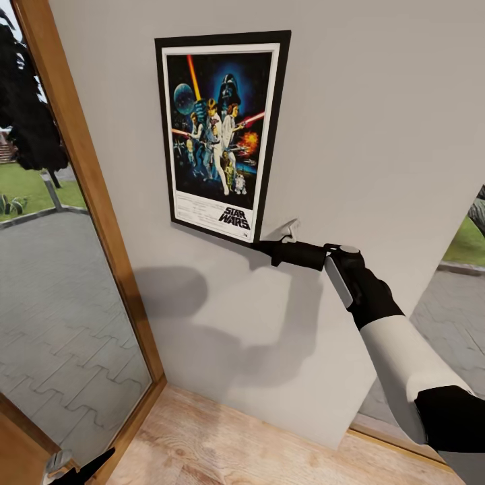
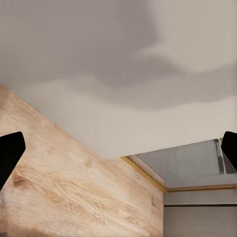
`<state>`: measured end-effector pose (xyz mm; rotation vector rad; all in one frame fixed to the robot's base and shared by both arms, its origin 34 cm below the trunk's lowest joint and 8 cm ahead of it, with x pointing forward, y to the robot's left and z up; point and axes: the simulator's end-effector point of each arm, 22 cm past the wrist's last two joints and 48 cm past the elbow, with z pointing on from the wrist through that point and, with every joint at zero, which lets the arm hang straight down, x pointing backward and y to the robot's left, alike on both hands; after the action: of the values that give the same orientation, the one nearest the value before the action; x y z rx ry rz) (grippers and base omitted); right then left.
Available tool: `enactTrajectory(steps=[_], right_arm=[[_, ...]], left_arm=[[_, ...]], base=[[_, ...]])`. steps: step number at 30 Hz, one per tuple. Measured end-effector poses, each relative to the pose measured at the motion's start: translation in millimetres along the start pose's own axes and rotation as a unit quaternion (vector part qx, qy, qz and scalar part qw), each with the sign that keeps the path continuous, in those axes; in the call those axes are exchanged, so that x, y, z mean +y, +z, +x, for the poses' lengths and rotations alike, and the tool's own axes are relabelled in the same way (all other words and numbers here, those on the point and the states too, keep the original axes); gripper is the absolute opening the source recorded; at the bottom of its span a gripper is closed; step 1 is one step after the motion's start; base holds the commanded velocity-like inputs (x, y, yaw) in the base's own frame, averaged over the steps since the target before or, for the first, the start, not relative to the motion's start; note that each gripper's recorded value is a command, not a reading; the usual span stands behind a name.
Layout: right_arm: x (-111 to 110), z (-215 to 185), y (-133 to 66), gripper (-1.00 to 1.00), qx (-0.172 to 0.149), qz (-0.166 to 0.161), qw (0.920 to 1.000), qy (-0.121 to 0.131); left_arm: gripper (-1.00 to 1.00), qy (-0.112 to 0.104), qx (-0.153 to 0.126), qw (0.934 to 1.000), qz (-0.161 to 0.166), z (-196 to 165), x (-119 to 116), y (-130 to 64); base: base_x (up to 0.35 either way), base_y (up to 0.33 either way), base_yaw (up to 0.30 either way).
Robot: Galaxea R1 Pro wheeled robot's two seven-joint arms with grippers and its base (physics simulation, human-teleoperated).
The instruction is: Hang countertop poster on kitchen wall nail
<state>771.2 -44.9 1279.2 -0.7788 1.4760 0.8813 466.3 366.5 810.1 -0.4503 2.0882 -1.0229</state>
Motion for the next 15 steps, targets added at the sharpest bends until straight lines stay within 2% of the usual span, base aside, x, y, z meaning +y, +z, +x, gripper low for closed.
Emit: enactTrajectory(steps=[15], right_arm=[[0.2, -0.1, 0.2, -1.00, 0.000, 0.000, 1.0000, 0.000]], left_arm=[[1.00, 0.000, 0.000, 1.0000, 0.000, 0.0, 0.0, 0.0]], base=[[0.000, 0.000, 0.000]])
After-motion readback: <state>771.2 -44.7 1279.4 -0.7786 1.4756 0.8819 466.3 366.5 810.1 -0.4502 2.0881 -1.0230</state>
